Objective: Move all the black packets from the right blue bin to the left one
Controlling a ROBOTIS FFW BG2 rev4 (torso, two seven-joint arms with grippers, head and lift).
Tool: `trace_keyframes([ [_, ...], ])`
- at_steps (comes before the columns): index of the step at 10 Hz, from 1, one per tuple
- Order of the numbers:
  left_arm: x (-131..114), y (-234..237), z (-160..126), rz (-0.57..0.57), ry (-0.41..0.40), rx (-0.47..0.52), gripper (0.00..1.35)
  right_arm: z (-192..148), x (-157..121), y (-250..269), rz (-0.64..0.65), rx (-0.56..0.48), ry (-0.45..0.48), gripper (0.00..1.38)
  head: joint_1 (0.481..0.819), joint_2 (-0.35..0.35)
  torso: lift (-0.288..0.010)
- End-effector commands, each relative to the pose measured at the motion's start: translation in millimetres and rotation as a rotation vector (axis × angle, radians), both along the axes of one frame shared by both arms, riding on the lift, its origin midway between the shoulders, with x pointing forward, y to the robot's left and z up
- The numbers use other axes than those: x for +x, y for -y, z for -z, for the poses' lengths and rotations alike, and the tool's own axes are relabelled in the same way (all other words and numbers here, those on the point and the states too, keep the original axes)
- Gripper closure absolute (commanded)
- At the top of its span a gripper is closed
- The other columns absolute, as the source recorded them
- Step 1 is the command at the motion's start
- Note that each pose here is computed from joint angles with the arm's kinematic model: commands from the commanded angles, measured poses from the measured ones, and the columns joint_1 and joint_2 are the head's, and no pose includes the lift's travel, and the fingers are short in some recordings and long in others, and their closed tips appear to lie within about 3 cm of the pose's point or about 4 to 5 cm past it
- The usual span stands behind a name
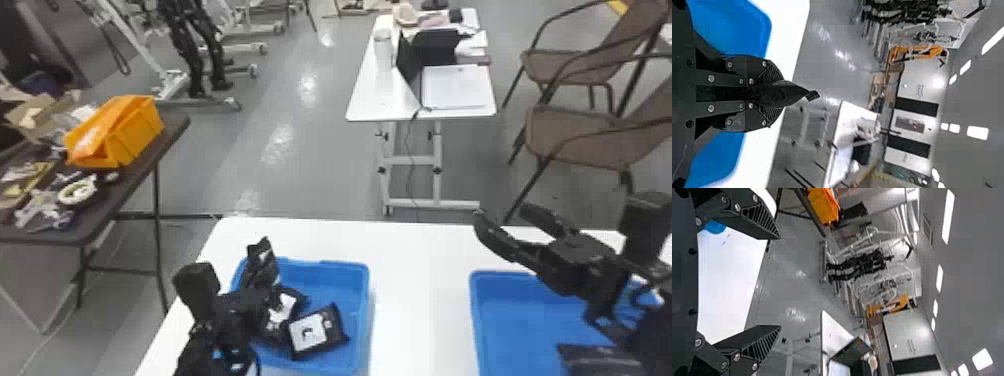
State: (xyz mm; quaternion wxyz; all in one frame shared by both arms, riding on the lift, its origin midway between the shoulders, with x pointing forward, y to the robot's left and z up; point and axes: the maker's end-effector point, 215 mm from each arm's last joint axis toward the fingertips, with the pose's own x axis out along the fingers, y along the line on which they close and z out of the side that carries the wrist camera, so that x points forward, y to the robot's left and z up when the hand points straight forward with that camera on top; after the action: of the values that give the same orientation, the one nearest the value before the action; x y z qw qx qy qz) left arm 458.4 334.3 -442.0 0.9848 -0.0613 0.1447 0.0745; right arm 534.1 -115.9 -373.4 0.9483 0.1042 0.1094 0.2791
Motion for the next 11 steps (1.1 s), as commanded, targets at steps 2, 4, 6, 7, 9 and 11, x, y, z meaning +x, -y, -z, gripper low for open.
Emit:
trace_keyframes([
  [2, -25, -33, 22, -0.023, -0.095, 0.160, 0.97, 19, -20, 39, 0.098, -0.080, -0.045, 0.21, 0.695, 0.245, 0.000],
  [4, -16, -26, -2, -0.021, -0.067, 0.204, 0.05, 41, -40, 56, 0.205, -0.163, -0.107, 0.21, 0.695, 0.235, 0.000],
  [6, -7, -18, -24, -0.015, -0.019, 0.178, 0.16, 81, -67, 92, 0.377, -0.237, -0.277, 0.20, 0.695, 0.214, 0.000],
  [7, -4, -16, -33, -0.014, 0.001, 0.173, 0.17, 91, -79, 109, 0.458, -0.288, -0.350, 0.21, 0.695, 0.189, 0.000],
  [9, 1, -9, -38, -0.005, 0.016, 0.149, 0.17, 117, -88, 123, 0.515, -0.296, -0.473, 0.20, 0.695, 0.137, 0.000],
  [11, 4, 4, -35, 0.013, 0.011, 0.116, 0.17, 154, -94, 116, 0.468, -0.256, -0.594, 0.20, 0.695, 0.129, 0.000],
])
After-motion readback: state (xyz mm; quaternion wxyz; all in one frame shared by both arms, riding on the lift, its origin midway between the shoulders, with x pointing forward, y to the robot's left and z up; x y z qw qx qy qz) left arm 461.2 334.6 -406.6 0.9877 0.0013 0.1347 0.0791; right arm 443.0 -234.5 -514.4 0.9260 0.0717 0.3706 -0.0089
